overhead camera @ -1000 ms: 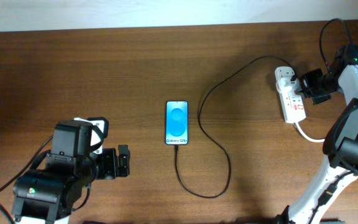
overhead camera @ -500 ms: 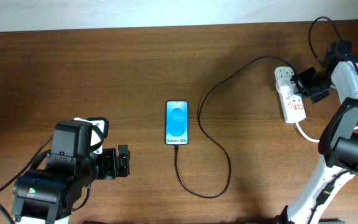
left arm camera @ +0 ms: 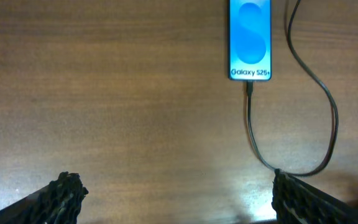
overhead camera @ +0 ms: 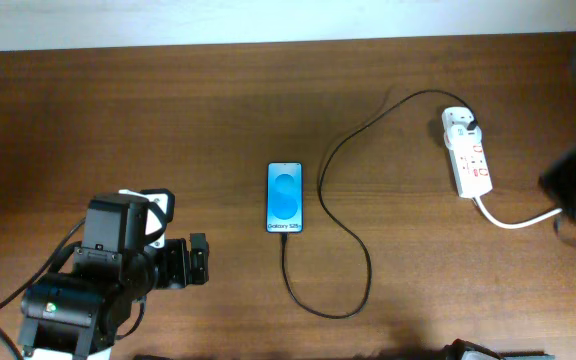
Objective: Plug charger to phone and switch on socket
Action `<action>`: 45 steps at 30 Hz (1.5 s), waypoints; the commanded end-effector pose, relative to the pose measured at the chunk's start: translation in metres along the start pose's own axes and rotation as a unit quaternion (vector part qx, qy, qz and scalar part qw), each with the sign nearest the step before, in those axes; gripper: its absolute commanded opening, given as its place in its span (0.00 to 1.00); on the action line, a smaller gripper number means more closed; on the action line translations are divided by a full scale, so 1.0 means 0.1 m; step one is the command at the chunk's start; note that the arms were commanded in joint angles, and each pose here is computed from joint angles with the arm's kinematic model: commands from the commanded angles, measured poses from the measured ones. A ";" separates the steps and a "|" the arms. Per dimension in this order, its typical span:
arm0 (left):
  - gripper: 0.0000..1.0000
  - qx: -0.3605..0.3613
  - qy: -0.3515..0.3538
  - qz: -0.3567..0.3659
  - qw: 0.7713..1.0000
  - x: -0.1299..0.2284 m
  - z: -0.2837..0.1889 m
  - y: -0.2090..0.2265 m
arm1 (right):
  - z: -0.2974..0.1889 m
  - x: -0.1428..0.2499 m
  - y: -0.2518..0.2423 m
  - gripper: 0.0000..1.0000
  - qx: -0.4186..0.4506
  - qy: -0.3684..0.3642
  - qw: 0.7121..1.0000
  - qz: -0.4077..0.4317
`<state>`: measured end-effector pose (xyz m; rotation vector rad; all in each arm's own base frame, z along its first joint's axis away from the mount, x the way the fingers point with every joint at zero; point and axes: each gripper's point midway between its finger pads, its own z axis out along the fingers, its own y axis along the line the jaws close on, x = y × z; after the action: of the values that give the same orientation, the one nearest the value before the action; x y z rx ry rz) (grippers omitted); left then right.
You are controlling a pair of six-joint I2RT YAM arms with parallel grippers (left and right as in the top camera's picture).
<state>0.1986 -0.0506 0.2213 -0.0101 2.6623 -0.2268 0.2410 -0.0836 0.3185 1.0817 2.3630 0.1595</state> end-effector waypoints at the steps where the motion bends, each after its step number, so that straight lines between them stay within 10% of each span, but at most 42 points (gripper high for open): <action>1: 0.99 -0.005 -0.008 0.004 1.000 -0.02 -0.03 0.01 | -0.45 0.52 -0.22 0.79 0.006 0.009 1.000 -0.007; 2: 0.99 -0.005 -0.008 0.004 1.000 -0.02 -0.03 0.01 | -0.56 0.62 -0.28 0.98 0.003 -0.003 1.000 -0.018; 12: 0.99 -0.005 -0.008 0.004 1.000 -0.02 -0.03 0.01 | -0.29 1.14 -0.55 0.98 0.002 0.014 0.998 -0.060; 18: 0.99 -0.005 -0.008 0.004 1.000 -0.02 -0.03 0.01 | 0.28 1.18 0.15 0.98 -0.284 -0.245 0.907 -0.190; 22: 0.99 -0.005 -0.008 0.004 1.000 -0.02 -0.03 0.01 | 0.76 1.06 0.15 0.98 -0.317 -0.367 0.857 -0.173; 40: 0.99 -0.006 -0.008 0.004 1.000 -0.02 -0.03 0.02 | 1.33 1.12 -0.05 0.98 -0.275 -0.367 0.874 -0.158; 45: 0.99 0.019 -0.168 0.014 0.986 -0.29 0.16 0.00 | 1.33 1.12 -0.05 0.98 -0.275 -0.367 0.874 -0.158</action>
<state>0.2396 -0.0552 0.2360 -0.0055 2.4326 -0.2403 0.2454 -0.0195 0.1593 0.3671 1.6084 0.2437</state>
